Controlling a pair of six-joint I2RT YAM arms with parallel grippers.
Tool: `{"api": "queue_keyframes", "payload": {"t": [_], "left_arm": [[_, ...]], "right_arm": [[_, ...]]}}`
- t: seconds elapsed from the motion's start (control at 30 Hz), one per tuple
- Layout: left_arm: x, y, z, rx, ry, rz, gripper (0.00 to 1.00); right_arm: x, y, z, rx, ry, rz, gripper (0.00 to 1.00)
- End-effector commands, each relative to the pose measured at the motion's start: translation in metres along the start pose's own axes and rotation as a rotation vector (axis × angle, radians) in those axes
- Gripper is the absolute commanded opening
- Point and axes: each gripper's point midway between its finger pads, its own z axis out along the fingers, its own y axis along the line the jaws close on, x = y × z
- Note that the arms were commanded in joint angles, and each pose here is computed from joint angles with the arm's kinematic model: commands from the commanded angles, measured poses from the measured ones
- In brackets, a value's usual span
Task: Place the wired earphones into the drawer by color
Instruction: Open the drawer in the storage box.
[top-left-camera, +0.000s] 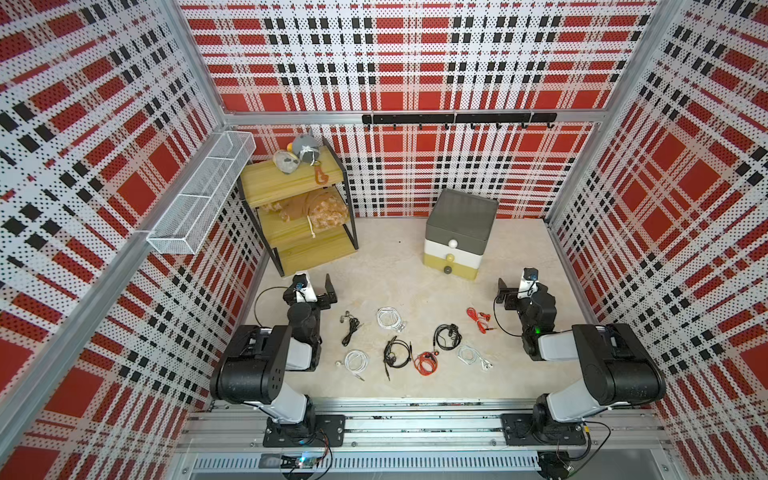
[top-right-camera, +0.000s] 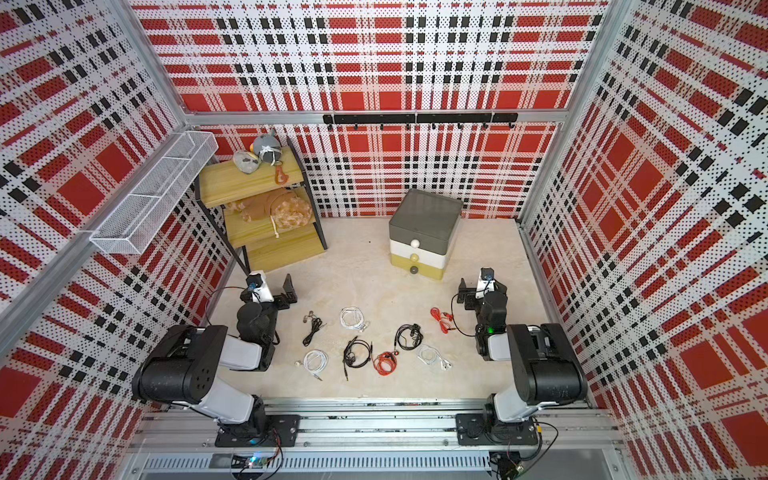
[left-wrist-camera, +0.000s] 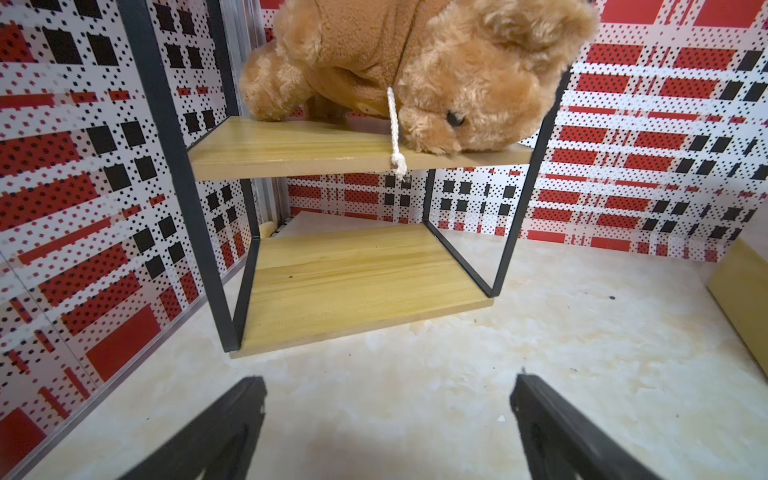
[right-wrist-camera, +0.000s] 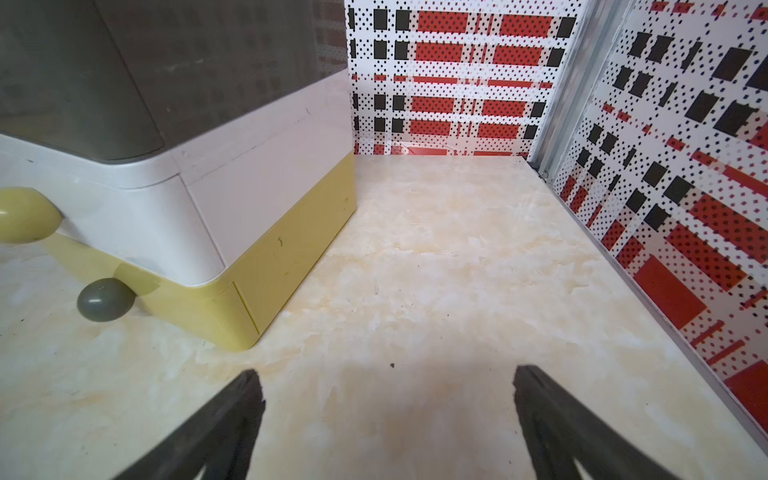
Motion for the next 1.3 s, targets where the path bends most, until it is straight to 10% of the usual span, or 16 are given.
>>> {"api": "queue_keyframes", "payload": {"t": [0.0,1.27], "left_arm": [[-0.0070,-0.0005,-0.0001,-0.010,-0.029,0.002,0.99],[-0.0069,-0.0005,0.0008,0.005,-0.029,-0.007,0.99]], "right_arm": [[-0.0081,-0.0010,0.0028,0.002,-0.025,-0.002,1.00],[-0.0091,-0.0014,0.0028,0.003,-0.027,-0.002,1.00]]}}
